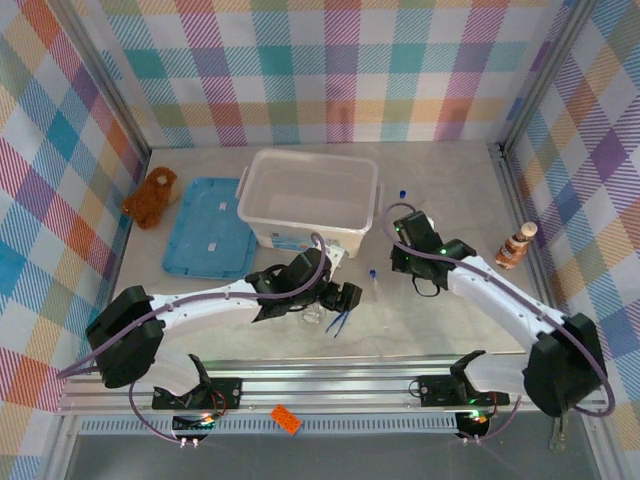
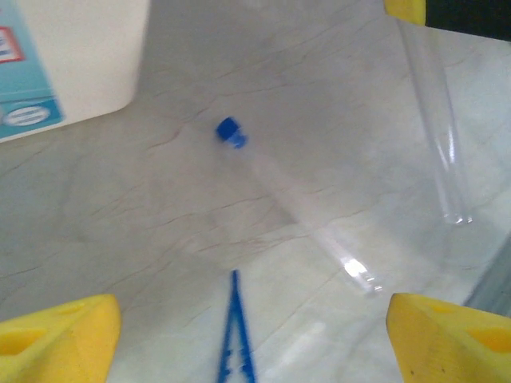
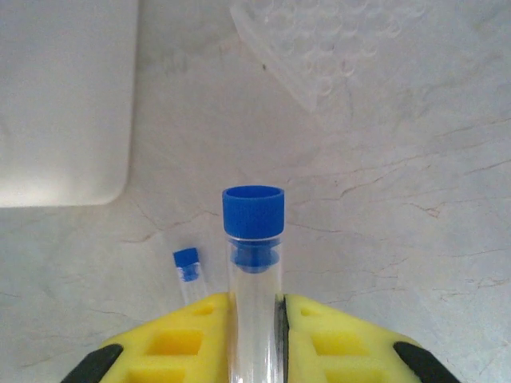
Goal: Organize the chemistry lab equipment
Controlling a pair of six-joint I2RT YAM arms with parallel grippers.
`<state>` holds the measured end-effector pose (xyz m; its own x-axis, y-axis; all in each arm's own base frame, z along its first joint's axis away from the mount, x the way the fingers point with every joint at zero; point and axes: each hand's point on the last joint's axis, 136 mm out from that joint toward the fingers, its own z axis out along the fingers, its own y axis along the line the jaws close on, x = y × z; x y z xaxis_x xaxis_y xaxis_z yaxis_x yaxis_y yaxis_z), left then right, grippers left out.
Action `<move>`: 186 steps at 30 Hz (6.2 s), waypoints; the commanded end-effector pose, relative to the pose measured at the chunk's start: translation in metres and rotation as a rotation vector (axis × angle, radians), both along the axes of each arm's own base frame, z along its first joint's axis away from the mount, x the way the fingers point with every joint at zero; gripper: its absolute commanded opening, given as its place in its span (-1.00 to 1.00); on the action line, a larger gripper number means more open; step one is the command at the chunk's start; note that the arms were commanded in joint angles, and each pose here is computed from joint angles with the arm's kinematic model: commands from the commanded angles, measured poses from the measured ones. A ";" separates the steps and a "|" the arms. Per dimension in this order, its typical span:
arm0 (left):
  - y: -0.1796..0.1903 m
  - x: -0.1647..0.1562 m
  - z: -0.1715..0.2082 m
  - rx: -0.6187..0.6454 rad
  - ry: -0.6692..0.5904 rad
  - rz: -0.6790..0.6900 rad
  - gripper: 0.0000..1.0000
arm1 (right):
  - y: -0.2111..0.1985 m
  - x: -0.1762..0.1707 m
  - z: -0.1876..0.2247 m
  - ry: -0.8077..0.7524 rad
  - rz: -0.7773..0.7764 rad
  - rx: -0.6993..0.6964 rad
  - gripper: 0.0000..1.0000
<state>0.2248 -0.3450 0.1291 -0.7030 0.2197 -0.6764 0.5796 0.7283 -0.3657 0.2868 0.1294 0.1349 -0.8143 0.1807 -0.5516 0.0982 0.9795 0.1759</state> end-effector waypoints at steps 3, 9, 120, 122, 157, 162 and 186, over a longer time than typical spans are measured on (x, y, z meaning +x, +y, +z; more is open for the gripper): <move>-0.045 -0.008 0.037 -0.236 0.063 -0.078 0.73 | -0.002 -0.004 0.039 -0.101 -0.058 0.065 -0.56; -0.070 -0.013 0.045 -0.368 0.157 -0.130 0.73 | 0.011 -0.007 0.069 -0.205 -0.043 0.105 -0.57; -0.012 -0.010 0.044 -0.078 -0.150 -0.149 0.20 | 0.012 0.009 0.107 -0.081 0.191 0.129 -0.64; -0.012 -0.009 0.040 -0.071 -0.138 -0.140 0.20 | 0.002 0.017 0.105 -0.132 0.129 0.090 -0.64; 0.022 -0.019 0.033 -0.045 -0.098 -0.047 0.20 | -0.062 0.157 0.085 -0.473 -0.214 -0.195 -0.59; 0.025 -0.019 0.032 -0.043 -0.100 -0.042 0.20 | -0.059 0.166 0.076 -0.456 -0.201 -0.199 -0.58; 0.030 -0.019 0.034 -0.036 -0.105 -0.031 0.20 | -0.057 0.181 0.045 -0.395 -0.183 -0.236 -0.59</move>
<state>0.2090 -0.3187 0.1605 -0.6250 0.2180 -0.7495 0.6399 0.6930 -0.3321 0.4586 0.0734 0.1684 -0.5294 0.1298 -0.8384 0.2364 0.9717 0.0011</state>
